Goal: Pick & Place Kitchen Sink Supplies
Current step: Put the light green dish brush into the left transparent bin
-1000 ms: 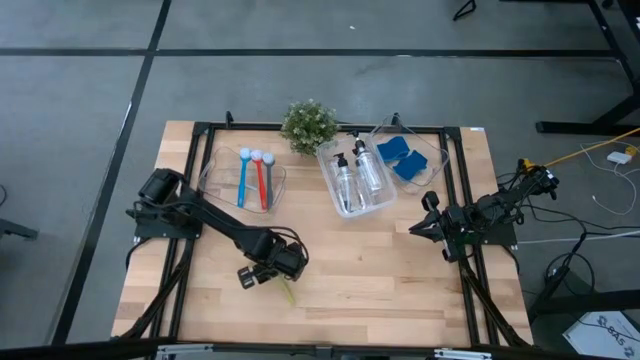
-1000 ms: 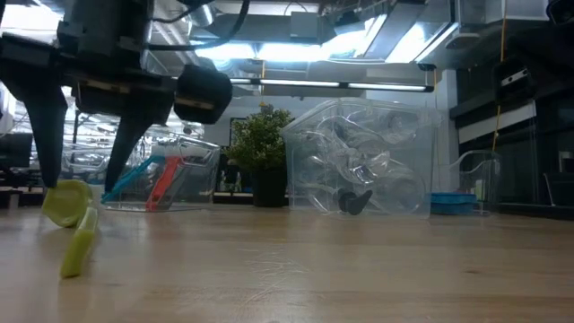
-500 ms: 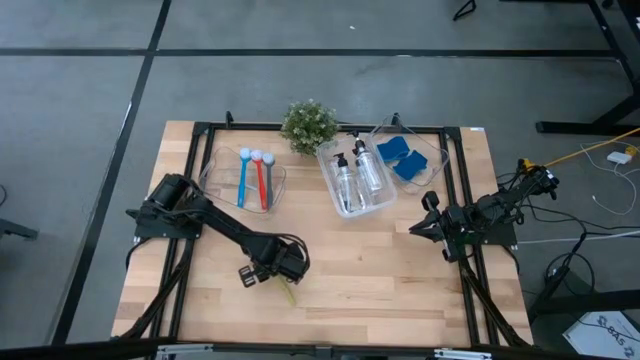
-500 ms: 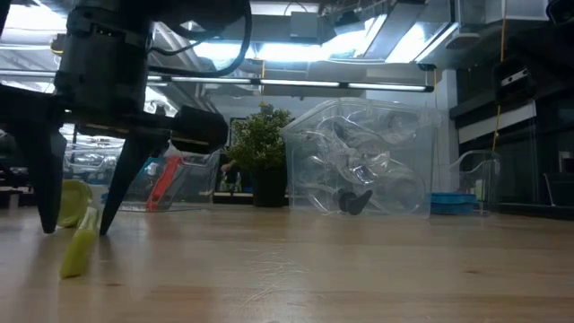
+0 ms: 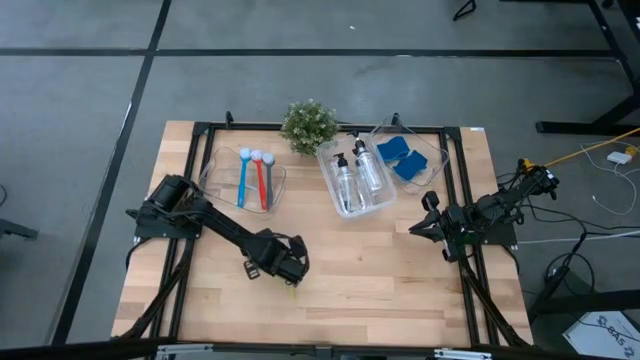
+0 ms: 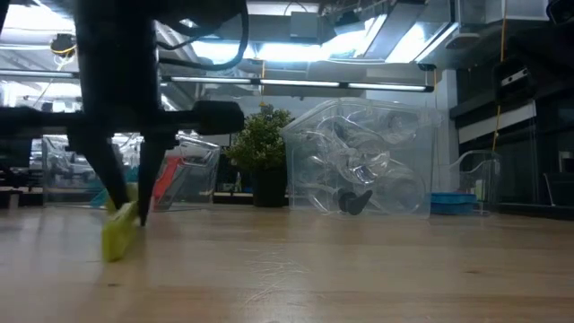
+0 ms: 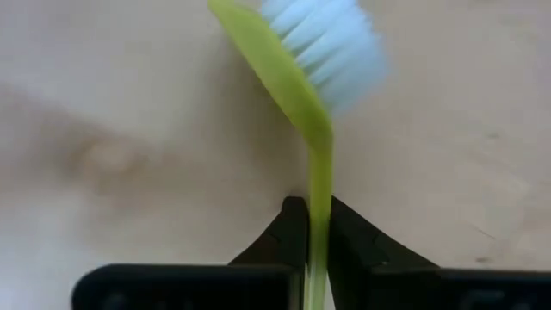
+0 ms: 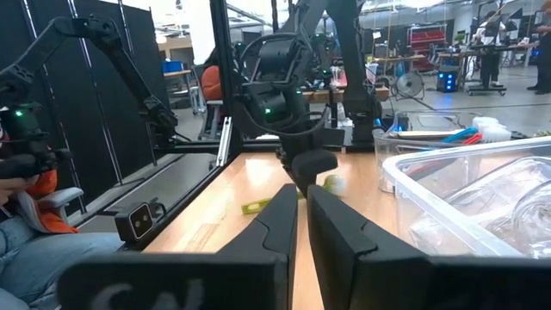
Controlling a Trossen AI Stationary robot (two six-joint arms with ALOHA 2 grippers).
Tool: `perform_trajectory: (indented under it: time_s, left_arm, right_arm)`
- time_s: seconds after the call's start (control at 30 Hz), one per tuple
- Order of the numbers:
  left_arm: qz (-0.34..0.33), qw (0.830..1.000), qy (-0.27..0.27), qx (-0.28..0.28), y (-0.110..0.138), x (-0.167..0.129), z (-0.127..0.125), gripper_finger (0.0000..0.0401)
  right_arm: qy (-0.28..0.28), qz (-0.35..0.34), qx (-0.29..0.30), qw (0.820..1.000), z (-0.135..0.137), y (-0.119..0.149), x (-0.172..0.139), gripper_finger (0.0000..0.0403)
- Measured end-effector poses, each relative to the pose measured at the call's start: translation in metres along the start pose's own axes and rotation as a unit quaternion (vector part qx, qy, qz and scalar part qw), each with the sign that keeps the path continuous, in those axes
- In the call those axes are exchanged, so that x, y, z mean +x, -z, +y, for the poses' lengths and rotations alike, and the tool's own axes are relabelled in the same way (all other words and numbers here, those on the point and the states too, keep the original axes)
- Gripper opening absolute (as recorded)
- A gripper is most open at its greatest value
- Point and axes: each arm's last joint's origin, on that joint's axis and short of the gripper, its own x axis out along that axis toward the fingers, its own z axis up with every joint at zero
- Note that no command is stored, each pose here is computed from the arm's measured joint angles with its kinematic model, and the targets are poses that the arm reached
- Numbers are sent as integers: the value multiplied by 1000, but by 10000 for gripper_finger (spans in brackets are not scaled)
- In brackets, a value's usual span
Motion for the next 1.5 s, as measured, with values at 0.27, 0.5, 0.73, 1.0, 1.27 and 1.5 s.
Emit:
perform_trajectory:
  time_s: [0.27,0.5,0.73,1.0,1.27,1.5]
  left_arm:
    - [-74,991,86,69,-2,-9,5,16]
    - [-99,985,109,90,-18,-38,6,16]
    - [-119,978,110,131,-35,-61,8,16]
    - [-153,966,134,159,-60,-94,15,16]
    - [-190,950,158,190,-85,-124,25,16]
    - [-305,894,173,280,-115,-145,30,16]
  right_arm:
    - [0,0,0,1000,0,0,0,32]
    - [0,0,0,1000,0,0,0,32]
    - [0,0,0,1000,0,0,0,32]
    - [0,0,0,1000,0,0,0,32]
    - [0,0,0,1000,0,0,0,32]
    - [0,0,0,1000,0,0,0,32]
